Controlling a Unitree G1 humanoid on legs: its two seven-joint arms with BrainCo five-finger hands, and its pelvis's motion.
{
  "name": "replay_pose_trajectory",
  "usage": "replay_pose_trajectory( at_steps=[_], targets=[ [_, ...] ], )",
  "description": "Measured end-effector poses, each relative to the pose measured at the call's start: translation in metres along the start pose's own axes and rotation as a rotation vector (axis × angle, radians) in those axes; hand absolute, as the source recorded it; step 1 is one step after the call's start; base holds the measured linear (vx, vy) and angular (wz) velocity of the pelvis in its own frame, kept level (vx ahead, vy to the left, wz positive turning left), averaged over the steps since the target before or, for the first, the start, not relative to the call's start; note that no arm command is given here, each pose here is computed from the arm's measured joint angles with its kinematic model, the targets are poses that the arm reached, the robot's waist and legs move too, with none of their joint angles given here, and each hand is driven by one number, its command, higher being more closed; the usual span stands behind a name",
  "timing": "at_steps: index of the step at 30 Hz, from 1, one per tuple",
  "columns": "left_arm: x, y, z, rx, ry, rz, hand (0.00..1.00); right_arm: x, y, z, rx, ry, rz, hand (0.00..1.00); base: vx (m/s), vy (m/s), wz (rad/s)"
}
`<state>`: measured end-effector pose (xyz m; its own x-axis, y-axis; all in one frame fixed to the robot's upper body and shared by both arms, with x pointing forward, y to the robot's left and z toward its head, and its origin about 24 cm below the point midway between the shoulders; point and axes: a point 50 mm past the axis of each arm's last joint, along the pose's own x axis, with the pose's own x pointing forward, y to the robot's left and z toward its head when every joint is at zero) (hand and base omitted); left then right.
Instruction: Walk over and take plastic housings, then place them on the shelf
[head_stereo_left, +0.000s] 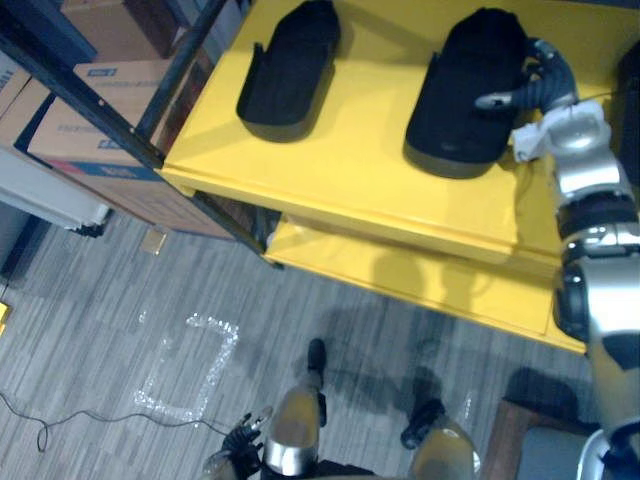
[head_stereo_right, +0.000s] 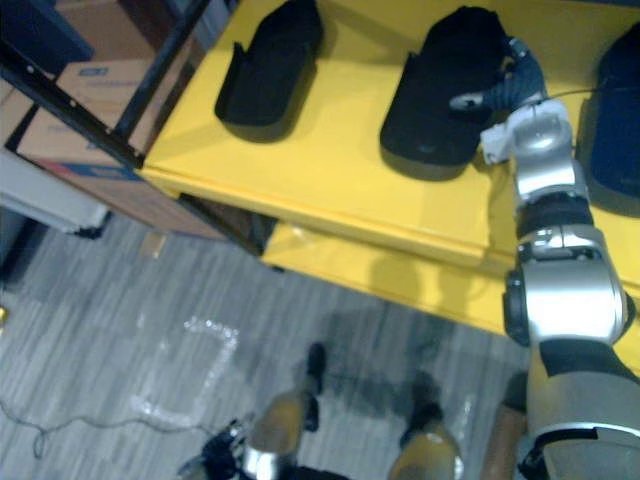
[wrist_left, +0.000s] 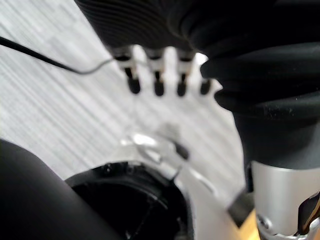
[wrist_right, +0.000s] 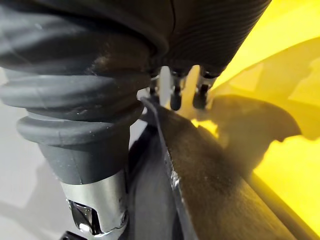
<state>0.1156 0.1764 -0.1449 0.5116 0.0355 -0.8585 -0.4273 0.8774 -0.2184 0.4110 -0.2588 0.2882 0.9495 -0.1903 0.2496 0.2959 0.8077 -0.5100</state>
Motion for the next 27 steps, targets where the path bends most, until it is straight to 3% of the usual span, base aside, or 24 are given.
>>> replay_pose_trajectory(
  at_steps=[8,15,21,27],
  targets=[
    [0.0,0.001,-0.001,0.003,0.003,0.003,0.0,0.0,0.001,0.0,-0.031,0.007,-0.058,0.0,0.0,0.0,0.0],
    [0.0,0.0,0.001,0.001,-0.02,0.007,0.0,-0.002,-0.012,0.006,-0.054,-0.024,-0.329,0.0,0.01,-0.003,-0.04],
    [0.0,0.001,0.001,-0.012,-0.051,0.017,0.0,-0.007,-0.032,0.051,-0.025,-0.22,-0.481,0.0,0.04,-0.012,-0.05],
    [-0.003,0.022,-0.002,-0.076,-0.065,0.117,0.0,-0.022,-0.036,0.1,0.022,-0.5,-0.471,0.0,0.03,-0.002,-0.14]
  ],
)
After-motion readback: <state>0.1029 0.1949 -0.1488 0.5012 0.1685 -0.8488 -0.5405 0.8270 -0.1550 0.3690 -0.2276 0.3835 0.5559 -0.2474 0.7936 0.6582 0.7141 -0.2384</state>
